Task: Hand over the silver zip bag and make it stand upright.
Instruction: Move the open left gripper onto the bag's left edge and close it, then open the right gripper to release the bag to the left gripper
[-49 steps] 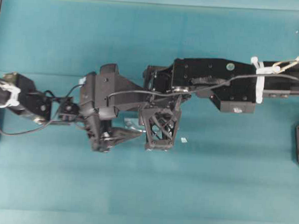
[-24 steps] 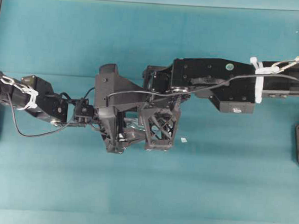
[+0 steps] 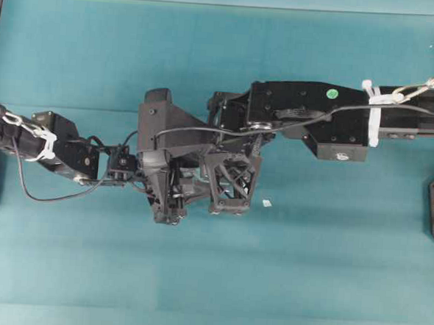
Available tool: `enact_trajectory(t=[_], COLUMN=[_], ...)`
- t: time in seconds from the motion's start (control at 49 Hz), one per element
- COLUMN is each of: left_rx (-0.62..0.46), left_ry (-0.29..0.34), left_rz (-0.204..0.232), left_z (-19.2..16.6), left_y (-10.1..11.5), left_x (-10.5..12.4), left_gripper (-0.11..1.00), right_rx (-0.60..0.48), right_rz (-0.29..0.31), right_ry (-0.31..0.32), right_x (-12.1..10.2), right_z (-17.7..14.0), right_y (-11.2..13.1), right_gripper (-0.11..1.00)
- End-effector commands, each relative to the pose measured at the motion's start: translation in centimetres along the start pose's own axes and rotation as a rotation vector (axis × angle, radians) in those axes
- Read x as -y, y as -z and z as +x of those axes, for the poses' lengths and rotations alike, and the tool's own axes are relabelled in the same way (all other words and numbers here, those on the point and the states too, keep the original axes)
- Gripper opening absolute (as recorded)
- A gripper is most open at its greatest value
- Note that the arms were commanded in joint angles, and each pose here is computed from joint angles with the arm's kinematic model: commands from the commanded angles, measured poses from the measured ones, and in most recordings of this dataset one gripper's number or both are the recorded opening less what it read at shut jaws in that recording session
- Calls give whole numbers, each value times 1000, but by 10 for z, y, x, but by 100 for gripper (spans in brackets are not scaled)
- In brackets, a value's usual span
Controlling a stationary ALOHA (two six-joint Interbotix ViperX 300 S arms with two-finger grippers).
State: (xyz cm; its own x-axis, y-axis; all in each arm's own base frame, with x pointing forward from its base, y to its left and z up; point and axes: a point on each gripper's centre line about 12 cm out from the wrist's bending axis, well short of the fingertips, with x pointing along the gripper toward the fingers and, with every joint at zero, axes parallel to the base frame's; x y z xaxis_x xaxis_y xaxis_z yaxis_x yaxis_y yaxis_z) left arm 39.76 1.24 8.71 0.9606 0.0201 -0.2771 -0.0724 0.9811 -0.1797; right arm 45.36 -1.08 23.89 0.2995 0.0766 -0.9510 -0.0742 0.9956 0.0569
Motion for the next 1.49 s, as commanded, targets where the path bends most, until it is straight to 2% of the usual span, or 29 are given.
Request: enact_trajectory(t=[0.0, 0.449, 0.592, 0.715, 0.899, 0.981, 1.124, 1.307, 1.471], left_rx=[7, 2, -28, -46, -46, -46, -43, -46, -46], left_ry=[10, 12, 6, 5, 15, 15, 16, 15, 15], left_rz=[0, 1, 3, 5, 50, 54, 59, 59, 59], left_z=[1, 0, -1, -1, -1, -1, -1, -1, -2], left_y=[-1, 0, 4, 6, 6, 6, 5, 6, 5], left_x=[4, 4, 4, 4, 8, 8, 8, 8, 8], left_gripper=[41, 38, 38, 38, 35, 35, 34, 34, 34], right_rx=[30, 44, 33, 24, 67, 89, 112, 112, 207], right_rz=[0, 9, 51, 86, 97, 93, 108, 119, 131], right_ry=[3, 6, 4, 1, 3, 4, 2, 24, 38], right_x=[-1, 0, -1, -2, -6, -8, -12, -11, -13], right_z=[-6, -5, -5, -7, -25, -35, -49, -53, -69], right_y=[-4, -3, 1, 3, 2, 2, 8, 28, 39], right_gripper=[-1, 4, 11, 28, 81, 95, 93, 93, 93])
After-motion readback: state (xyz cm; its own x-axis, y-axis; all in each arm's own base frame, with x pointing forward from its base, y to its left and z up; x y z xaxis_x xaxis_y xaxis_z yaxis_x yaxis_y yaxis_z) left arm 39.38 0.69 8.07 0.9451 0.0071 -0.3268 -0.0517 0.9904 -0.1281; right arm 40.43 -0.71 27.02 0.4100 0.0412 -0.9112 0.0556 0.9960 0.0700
